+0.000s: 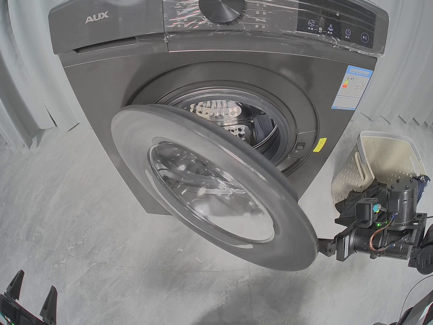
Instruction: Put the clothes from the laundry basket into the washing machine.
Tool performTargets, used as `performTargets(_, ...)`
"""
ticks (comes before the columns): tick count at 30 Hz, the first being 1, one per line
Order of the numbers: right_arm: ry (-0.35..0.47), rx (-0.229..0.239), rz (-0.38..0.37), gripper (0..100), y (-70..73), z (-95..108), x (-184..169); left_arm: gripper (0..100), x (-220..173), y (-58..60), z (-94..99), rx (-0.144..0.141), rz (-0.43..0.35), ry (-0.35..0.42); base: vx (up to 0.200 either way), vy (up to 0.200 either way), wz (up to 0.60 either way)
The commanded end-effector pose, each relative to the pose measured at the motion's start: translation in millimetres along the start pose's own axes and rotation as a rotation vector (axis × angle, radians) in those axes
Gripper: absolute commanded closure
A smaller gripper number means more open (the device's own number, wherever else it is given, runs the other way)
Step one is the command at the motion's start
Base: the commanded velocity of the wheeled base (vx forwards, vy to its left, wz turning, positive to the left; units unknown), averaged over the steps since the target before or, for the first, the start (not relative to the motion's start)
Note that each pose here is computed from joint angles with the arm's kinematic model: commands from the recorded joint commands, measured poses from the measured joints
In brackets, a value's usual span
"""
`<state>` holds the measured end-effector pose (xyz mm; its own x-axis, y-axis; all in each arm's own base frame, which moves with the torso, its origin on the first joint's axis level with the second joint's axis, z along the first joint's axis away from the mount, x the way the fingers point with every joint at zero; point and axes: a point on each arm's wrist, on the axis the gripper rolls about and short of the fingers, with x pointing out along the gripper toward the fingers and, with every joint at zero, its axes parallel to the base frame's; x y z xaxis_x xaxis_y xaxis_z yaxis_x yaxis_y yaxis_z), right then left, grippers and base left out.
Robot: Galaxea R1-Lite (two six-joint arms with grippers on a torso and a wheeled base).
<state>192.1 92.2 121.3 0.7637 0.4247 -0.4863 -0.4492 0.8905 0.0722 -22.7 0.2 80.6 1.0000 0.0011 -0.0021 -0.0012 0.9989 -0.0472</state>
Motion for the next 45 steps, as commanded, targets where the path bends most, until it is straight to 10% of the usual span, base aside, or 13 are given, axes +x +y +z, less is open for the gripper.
performTargets(1,-0.002,-0.024,0.044,0,10.3,-6.1,-10.2,0,0.0,0.2,-4.8,0.0,0.001,0.001,0.0,0.0,0.0)
performTargets(14,-0.004,0.019,0.039,0,12.3,10.9,16.5,0,0.0,0.2,-4.8,0.0,0.001,0.001,-0.092,0.0,0.0)
performTargets(29,-0.009,-0.05,0.243,0,56.1,8.4,17.6,0,0.0,0.2,-4.8,0.001,0.001,0.001,0.0,0.0,0.0)
performTargets(37,-0.091,0.01,0.077,0,24.0,29.9,39.5,0,0.0,0.2,-4.8,0.003,0.001,0.001,0.0,0.0,0.0)
performTargets(45,-0.094,0.013,0.045,0,26.3,41.9,78.4,0,0.0,0.2,-4.8,0.003,0.001,0.001,0.0,0.0,0.0)
